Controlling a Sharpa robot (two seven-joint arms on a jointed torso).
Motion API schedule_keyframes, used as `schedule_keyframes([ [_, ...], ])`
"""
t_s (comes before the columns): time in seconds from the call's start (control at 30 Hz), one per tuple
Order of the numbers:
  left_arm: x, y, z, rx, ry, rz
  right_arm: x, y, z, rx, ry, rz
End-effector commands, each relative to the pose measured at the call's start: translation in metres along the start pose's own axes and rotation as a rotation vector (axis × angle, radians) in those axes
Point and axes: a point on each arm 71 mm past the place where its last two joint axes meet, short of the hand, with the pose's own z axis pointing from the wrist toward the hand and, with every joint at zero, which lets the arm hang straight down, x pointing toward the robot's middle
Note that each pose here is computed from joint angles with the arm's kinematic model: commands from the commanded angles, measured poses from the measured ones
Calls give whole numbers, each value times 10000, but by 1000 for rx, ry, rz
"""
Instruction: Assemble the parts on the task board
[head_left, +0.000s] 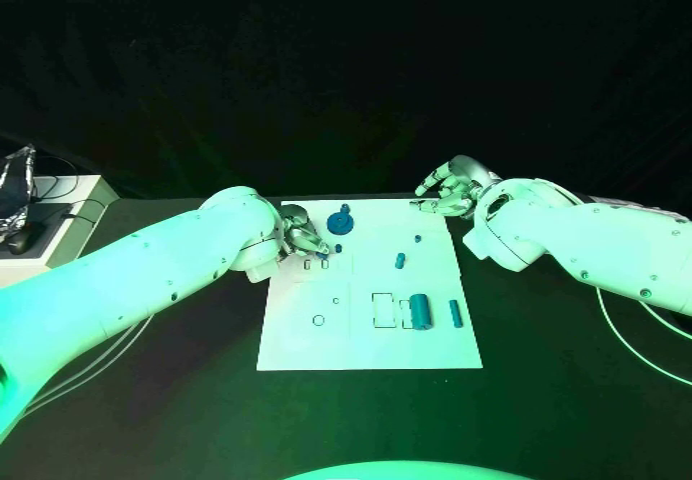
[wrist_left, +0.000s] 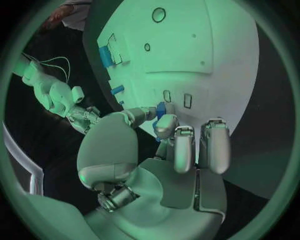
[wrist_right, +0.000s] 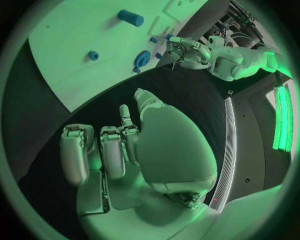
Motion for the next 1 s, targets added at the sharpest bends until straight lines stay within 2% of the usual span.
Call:
schedule_keyframes([
  [0.03, 17, -22, 7, -2, -3, 28, 13, 7, 0, -9, 10, -7],
  [0.3, 71, -14, 24, -12, 26, 57, 20, 5, 0, -9, 12, -7],
  [1.0, 117, -27, 20, -12, 51, 82, 38, -2, 2, -8, 16, -7],
])
